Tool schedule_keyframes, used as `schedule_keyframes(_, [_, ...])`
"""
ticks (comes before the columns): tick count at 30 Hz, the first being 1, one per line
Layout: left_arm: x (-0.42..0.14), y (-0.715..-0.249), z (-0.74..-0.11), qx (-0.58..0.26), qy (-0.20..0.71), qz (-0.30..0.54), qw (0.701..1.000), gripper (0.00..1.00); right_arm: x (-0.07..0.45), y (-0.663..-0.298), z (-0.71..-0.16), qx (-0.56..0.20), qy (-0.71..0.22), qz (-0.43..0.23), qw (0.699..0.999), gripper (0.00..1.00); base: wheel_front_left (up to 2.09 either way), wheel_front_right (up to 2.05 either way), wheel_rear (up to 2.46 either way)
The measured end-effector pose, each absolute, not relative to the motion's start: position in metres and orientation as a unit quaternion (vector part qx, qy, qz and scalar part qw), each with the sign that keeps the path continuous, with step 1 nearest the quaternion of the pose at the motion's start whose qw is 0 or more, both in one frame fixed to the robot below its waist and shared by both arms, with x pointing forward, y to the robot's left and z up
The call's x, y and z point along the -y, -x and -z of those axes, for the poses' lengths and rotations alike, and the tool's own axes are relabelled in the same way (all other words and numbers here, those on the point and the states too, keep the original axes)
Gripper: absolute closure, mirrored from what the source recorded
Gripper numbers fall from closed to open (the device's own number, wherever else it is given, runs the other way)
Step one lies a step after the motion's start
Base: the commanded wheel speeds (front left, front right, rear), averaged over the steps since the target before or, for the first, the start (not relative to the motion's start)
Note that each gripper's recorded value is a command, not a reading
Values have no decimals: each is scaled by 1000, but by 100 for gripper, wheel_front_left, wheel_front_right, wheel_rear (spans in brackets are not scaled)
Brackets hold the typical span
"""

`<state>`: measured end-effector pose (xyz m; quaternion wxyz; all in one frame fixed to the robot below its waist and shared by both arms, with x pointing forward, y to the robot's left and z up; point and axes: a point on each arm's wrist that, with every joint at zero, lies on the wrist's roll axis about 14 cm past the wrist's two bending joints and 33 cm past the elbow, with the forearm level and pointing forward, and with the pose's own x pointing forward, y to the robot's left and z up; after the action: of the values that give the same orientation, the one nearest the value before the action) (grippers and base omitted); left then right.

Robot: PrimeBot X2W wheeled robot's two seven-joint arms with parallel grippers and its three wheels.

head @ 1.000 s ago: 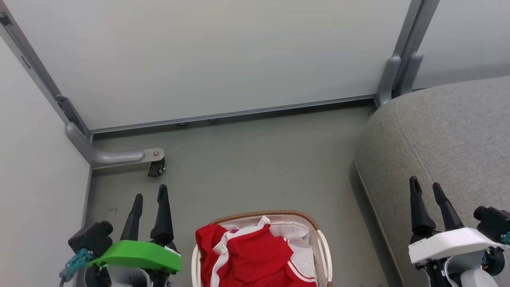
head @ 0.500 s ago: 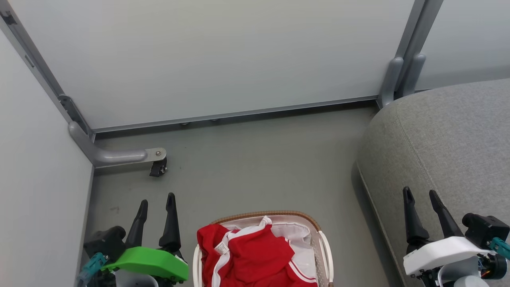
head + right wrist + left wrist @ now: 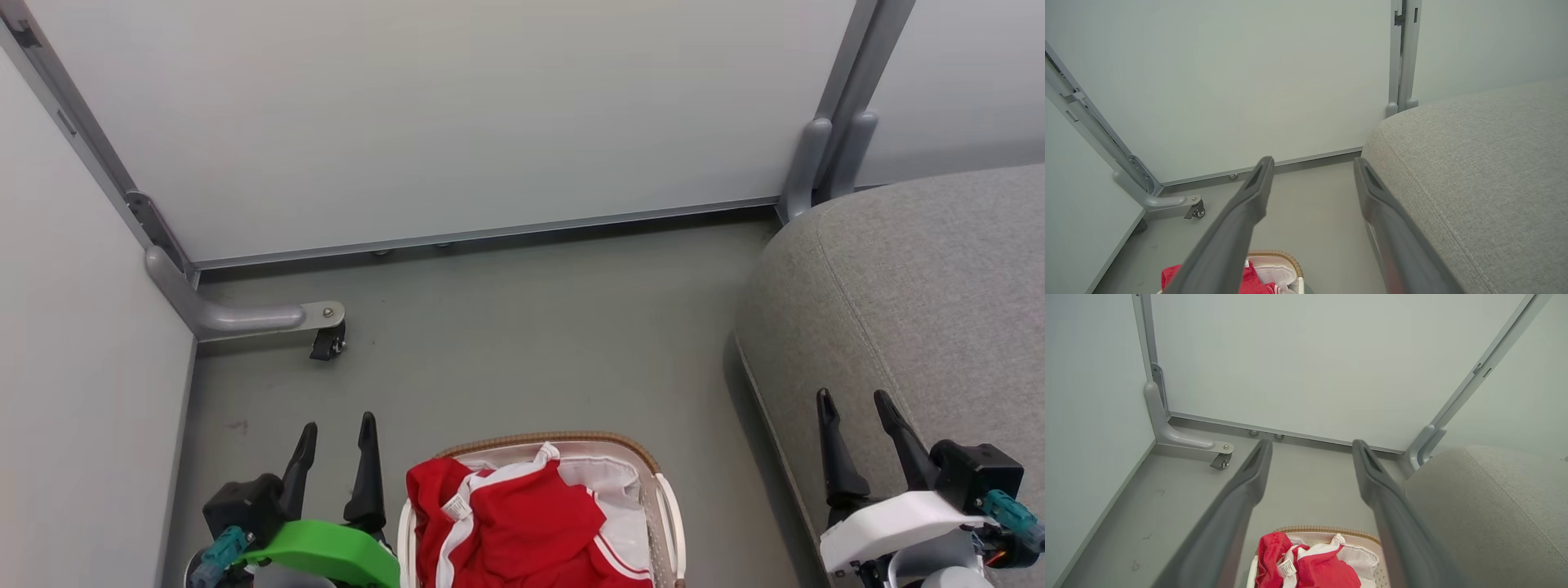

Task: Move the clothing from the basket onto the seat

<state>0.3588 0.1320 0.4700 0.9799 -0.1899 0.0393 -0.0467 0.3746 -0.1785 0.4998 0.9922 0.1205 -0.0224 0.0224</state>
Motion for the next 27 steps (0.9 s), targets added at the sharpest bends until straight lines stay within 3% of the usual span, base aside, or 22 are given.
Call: schedule_keyframes(27, [-126, -354, -460, -43, 146, 59, 987, 0, 169, -376, -502, 35, -46, -45, 997, 0, 0, 0, 0])
